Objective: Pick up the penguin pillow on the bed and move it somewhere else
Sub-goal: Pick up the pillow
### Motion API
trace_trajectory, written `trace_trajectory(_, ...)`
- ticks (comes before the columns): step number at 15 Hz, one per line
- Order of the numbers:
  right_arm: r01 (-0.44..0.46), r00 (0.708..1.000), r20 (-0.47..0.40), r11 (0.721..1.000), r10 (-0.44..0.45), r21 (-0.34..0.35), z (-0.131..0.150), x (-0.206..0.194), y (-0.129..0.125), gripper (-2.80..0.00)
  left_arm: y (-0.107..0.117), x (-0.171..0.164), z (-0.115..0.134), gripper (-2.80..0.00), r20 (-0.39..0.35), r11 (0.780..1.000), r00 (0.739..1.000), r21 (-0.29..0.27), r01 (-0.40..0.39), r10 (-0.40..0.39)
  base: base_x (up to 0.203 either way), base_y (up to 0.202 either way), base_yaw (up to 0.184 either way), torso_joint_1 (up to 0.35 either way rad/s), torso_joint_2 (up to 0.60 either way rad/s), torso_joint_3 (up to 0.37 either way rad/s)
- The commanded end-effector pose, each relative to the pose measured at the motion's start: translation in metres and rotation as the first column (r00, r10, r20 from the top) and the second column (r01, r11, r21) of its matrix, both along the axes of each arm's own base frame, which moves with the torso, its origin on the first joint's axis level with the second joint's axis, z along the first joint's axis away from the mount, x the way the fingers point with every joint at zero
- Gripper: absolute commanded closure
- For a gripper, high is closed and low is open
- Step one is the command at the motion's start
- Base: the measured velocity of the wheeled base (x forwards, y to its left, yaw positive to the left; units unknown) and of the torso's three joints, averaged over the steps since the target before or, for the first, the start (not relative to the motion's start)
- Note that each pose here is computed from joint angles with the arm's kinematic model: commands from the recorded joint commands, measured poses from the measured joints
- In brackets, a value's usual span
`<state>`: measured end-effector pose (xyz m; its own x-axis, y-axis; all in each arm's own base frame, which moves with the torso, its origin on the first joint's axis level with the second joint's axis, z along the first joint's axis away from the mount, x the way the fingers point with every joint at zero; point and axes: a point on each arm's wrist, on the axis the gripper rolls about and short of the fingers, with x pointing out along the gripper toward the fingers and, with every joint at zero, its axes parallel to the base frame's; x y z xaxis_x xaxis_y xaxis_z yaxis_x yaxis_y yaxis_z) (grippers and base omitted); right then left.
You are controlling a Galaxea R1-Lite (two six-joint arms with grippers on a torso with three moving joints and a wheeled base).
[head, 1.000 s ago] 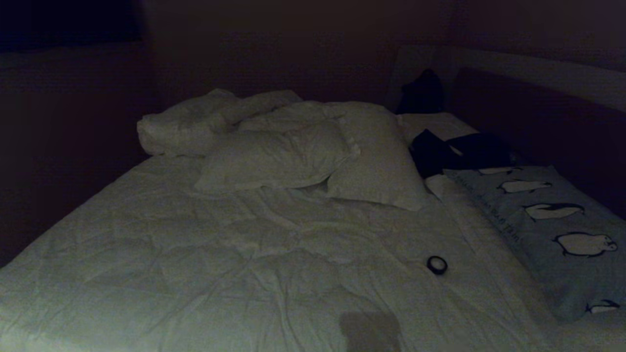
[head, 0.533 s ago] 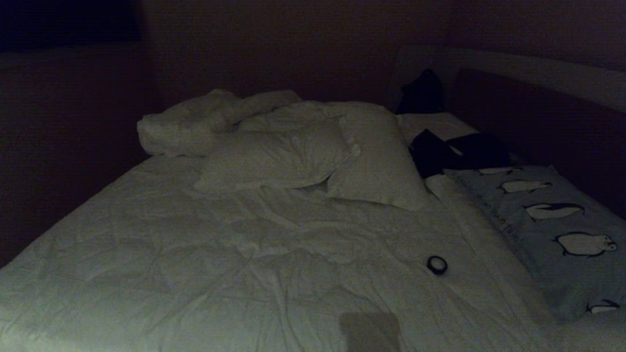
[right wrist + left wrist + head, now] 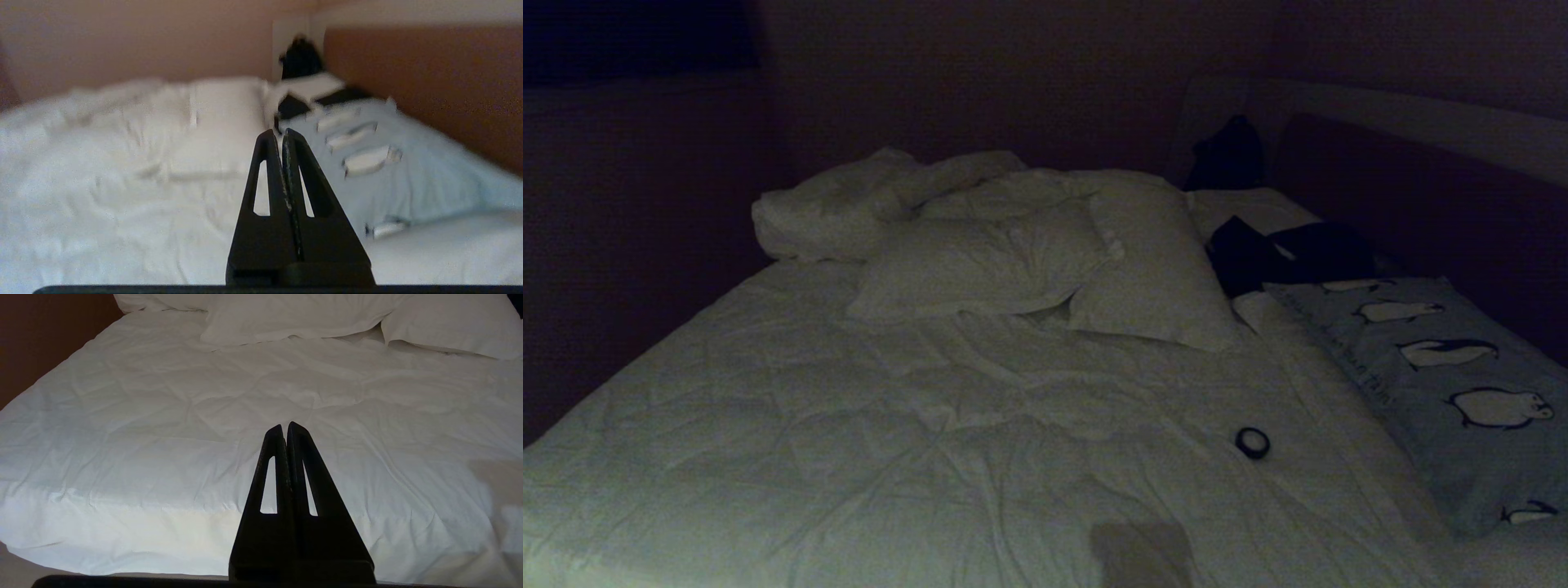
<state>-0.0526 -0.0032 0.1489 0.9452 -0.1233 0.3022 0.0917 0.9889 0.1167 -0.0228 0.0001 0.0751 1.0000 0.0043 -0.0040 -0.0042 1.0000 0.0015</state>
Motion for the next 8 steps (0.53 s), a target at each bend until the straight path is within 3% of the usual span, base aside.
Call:
trace_trajectory(1, -0.01, 0.998, -0.063, 1.0, 0.009, -0.01, -0.015, 0.009, 0.0, 0.0, 0.0, 0.0, 0.0, 0.0, -0.001, 1.0, 1.0, 0.0, 0.0, 0.0, 0.0, 0.0, 0.0, 0.0, 0.0, 0.0)
trace_trajectory(8, -0.044, 0.986, -0.165, 0.998, 0.036, -0.043, -0.041, 0.021, 0.001, 0.0, 0.0, 0.0, 0.0, 0.0, -0.001, 1.0, 1.0, 0.0, 0.0, 0.0, 0.0, 0.0, 0.0, 0.0, 0.0, 0.0)
